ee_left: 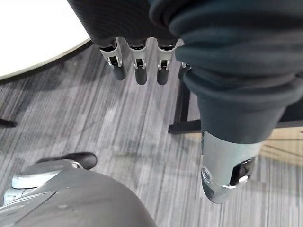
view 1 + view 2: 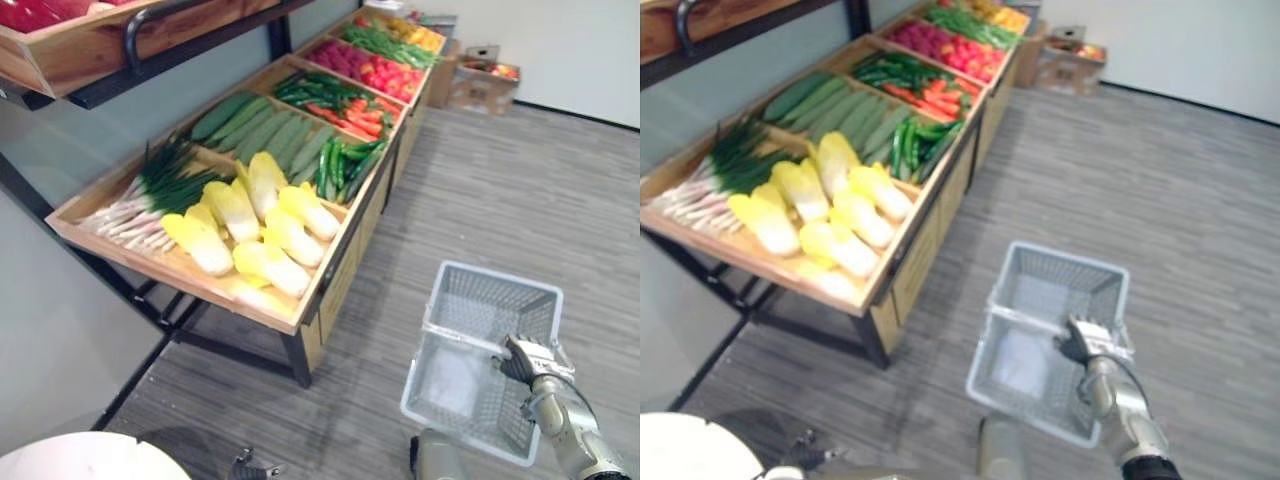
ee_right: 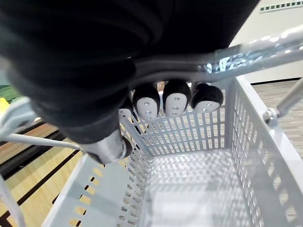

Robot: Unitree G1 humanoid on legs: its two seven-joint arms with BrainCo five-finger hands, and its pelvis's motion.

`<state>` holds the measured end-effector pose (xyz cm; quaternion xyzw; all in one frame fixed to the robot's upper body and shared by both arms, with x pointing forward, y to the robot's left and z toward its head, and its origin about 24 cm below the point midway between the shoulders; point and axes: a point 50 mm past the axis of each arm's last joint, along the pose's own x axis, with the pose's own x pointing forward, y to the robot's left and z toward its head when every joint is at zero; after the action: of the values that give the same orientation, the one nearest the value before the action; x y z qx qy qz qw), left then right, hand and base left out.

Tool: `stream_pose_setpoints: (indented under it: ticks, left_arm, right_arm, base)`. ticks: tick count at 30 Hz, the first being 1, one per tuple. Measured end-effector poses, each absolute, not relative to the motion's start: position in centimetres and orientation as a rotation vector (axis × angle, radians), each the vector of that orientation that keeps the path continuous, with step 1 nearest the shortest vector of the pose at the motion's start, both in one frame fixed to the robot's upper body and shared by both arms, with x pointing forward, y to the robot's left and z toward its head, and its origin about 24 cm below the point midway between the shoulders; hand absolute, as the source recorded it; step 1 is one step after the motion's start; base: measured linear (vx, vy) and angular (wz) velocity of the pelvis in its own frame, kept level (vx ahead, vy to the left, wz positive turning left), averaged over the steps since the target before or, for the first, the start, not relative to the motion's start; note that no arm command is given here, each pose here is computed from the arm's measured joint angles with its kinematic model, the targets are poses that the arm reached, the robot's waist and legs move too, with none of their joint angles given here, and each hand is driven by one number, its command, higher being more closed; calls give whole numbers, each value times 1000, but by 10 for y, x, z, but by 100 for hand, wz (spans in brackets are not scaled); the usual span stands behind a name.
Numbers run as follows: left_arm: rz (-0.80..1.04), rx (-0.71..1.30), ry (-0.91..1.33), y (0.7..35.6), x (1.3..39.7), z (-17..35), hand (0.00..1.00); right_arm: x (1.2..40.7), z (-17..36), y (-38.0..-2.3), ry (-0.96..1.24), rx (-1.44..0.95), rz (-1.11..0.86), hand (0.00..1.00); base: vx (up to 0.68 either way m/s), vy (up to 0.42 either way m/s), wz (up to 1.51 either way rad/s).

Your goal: Pick vegetable in the basket

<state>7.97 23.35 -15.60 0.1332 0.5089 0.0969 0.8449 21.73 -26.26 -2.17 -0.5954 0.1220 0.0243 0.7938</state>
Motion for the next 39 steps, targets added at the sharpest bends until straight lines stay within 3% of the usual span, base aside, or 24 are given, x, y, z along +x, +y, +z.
stream_pose_setpoints:
  ticks: [12, 17, 24, 39]
  left_arm:
    - [258, 203, 1043, 219, 86, -158, 0]
    - [289, 193, 1076, 219, 71, -160, 0]
    - [279, 176, 1104, 212, 63, -163, 0]
    - [257, 198, 1062, 213, 82, -160, 0]
  right_arm:
    - [199, -21, -301, 392, -1313, -62, 100]
    - [187, -28, -307, 431, -1303, -76, 100]
    - [168, -36, -311, 480, -1289, -80, 100]
    - [178, -42, -299, 458, -1261, -51, 100]
  base:
    - [278, -512, 115]
    - [81, -315, 90]
    - [-33, 2, 41]
    - [16, 124, -23]
